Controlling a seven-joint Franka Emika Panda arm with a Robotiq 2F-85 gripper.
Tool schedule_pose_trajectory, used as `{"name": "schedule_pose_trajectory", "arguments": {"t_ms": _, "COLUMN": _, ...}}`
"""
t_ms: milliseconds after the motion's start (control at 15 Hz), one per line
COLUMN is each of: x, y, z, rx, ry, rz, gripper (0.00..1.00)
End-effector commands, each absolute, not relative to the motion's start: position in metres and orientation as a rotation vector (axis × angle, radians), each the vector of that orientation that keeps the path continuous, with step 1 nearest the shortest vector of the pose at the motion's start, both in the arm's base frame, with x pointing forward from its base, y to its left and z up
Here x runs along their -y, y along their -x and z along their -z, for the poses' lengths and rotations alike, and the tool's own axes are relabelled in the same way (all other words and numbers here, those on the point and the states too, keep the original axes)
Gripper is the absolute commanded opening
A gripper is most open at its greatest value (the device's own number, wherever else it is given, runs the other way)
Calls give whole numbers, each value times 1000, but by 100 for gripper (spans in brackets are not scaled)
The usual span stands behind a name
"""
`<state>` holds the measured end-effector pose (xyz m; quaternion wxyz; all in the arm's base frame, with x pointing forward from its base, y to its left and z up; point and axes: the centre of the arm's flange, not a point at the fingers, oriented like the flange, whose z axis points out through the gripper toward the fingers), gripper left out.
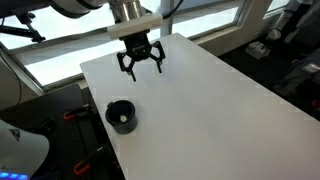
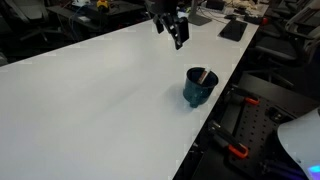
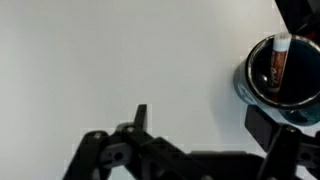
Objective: Shift the marker to the table
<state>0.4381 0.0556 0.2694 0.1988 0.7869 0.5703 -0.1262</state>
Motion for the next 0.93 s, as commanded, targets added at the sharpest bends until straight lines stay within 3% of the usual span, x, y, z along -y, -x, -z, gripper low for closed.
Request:
{"name": "schedule_pose_trajectory", "arguments": {"t_ms": 0, "x": -44, "y": -420, "z": -270, "rx": -1680, "ry": -2268, "rz": 253, "gripper": 100}}
{"name": "schedule_pose_trajectory", "arguments": {"t_ms": 867, "x": -24, "y": -376, "z": -231, "rx": -1721, "ry": -2334, "rz": 574, "gripper": 100}}
